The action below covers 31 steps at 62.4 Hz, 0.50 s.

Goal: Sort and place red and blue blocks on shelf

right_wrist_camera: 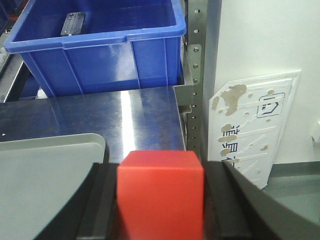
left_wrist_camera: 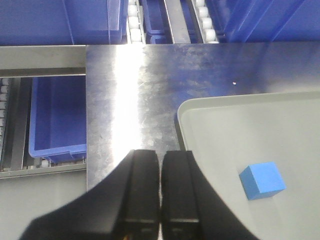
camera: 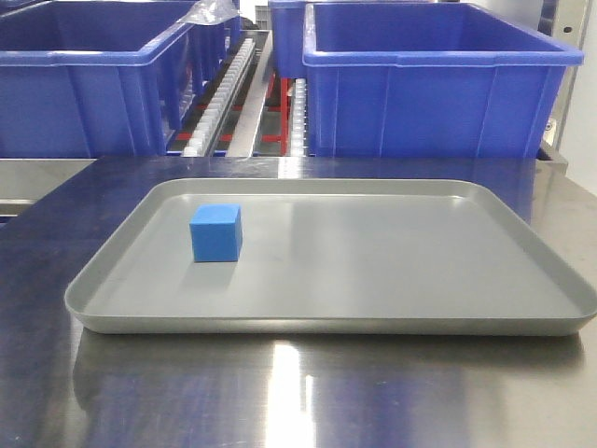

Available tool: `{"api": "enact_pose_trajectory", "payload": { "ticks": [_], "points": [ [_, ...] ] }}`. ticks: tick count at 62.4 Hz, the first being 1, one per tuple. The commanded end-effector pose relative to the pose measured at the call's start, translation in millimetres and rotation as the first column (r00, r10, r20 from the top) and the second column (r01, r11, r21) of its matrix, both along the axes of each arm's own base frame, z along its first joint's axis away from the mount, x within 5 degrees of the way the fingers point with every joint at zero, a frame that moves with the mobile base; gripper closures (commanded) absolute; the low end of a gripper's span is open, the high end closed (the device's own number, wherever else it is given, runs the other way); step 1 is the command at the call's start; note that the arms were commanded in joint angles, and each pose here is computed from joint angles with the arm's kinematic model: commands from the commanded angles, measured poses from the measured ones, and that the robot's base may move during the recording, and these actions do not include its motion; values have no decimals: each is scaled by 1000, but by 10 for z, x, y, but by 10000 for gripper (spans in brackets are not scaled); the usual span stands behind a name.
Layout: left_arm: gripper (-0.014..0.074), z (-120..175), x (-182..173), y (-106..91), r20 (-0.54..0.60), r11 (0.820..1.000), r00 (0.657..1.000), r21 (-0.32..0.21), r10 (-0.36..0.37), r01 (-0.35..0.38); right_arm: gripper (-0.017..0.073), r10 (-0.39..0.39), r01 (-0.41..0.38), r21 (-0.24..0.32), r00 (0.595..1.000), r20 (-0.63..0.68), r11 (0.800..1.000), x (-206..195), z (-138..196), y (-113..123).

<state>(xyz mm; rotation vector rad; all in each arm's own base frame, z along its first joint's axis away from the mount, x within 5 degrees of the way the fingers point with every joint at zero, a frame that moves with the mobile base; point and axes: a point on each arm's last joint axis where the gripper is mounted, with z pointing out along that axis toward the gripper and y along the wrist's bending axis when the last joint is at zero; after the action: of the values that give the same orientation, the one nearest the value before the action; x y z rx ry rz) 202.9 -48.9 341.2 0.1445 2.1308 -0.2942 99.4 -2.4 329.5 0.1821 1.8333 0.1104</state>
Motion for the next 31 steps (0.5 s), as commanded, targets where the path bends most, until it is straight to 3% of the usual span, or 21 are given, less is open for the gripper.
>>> {"api": "enact_pose_trajectory", "payload": {
  "ticks": [1,31],
  "points": [
    [469,204,13,-10,106,999,994,-35,10,-6,502,-15,17,-16,994,112,1000,4,169,-18],
    [469,179,35,-15,92,999,996,-32,9,-6,502,-15,17,-16,994,112,1000,4,169,-18]
  ]
}}
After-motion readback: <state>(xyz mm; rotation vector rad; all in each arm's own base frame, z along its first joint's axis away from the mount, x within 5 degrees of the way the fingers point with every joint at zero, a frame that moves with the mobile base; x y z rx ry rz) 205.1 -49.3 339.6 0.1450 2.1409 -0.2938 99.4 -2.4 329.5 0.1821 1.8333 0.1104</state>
